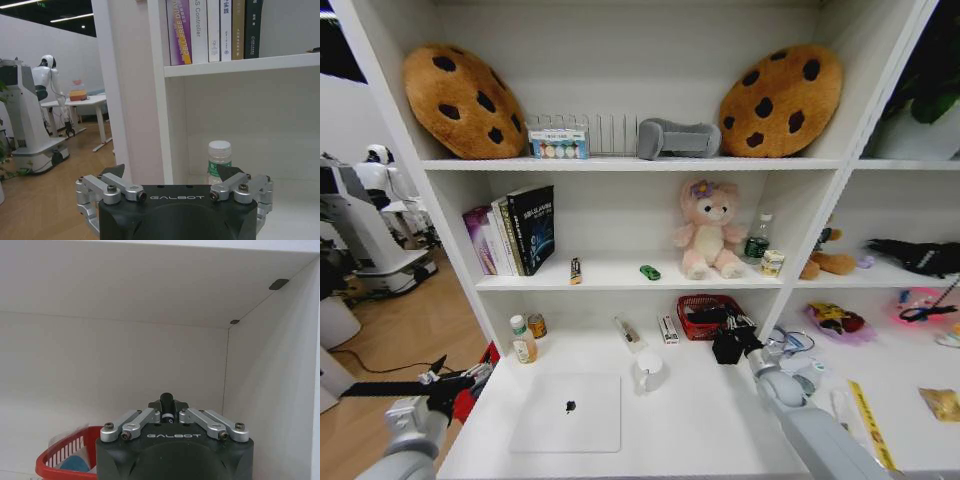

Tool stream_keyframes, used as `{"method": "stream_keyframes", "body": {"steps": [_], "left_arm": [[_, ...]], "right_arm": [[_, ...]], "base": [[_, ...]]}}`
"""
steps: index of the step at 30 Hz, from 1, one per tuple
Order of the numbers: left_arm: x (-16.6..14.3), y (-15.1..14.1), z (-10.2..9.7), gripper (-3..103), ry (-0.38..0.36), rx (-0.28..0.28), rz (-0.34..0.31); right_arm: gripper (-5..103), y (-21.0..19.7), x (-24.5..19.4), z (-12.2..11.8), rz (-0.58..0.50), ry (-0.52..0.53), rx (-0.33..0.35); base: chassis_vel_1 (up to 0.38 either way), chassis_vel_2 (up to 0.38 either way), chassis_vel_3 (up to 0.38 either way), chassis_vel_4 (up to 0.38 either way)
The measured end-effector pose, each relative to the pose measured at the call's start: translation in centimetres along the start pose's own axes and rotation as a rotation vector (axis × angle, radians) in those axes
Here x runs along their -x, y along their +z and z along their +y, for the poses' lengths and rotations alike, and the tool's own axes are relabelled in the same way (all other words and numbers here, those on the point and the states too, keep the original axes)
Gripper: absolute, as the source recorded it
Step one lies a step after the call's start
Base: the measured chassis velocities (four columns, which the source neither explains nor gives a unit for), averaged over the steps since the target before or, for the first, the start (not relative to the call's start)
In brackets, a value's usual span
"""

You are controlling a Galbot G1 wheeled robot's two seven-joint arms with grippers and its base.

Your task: Organize the objects on the table.

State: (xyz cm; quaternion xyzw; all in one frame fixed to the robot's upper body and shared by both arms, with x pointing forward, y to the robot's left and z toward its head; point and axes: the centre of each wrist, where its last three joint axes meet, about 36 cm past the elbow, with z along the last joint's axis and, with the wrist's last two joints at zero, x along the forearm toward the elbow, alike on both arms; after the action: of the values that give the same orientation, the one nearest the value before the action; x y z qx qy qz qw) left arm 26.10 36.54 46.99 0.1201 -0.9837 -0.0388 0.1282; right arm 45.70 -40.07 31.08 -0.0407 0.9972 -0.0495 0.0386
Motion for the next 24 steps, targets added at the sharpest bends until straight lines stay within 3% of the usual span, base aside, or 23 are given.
{"method": "stream_keyframes", "body": {"steps": [5, 7, 8, 10, 14, 17, 19, 24], "left_arm": [[0.0, 0.0, 0.0, 100, 0.0, -0.001, -0.001], [0.1, -0.1, 0.0, 100, 0.0, -0.003, -0.002], [0.1, -0.1, 0.0, 100, 0.0, -0.003, -0.002], [0.1, -0.1, 0.0, 100, -0.001, -0.003, -0.002], [0.2, -0.2, 0.0, 100, 0.0, -0.004, -0.004], [0.1, -0.2, 0.0, 100, 0.0, -0.005, -0.003], [0.1, -0.2, 0.0, 100, 0.0, -0.006, -0.003], [-0.1, -0.2, -0.1, 100, 0.001, -0.005, -0.003]], "right_arm": [[10, 0.0, 0.0, 0.0, 0.0, -0.001, 0.0], [20, 0.1, -0.2, 0.0, 0.003, -0.004, 0.0], [20, 0.1, -0.2, 0.0, 0.003, -0.004, 0.0], [37, 0.1, -0.4, -0.2, 0.006, -0.011, -0.001], [47, 0.0, -0.3, -0.3, 0.005, -0.01, -0.001], [64, -0.6, -0.2, -0.6, -0.008, -0.005, 0.005], [64, -0.8, -0.3, -0.6, -0.012, -0.006, 0.008], [85, -1.9, -0.9, -0.9, -0.02, -0.022, 0.024]], "base": [[0.0, 0.0, 0.0, 0.0], [0.0, 0.0, 0.0, 0.0], [0.0, 0.0, 0.0, 0.0], [0.0, 0.0, 0.0, 0.0], [0.0, 0.0, 0.0, 0.0], [0.0, 0.0, 0.0, 0.0], [0.0, 0.0, 0.0, 0.0], [0.0, 0.0, 0.0, 0.0]]}}
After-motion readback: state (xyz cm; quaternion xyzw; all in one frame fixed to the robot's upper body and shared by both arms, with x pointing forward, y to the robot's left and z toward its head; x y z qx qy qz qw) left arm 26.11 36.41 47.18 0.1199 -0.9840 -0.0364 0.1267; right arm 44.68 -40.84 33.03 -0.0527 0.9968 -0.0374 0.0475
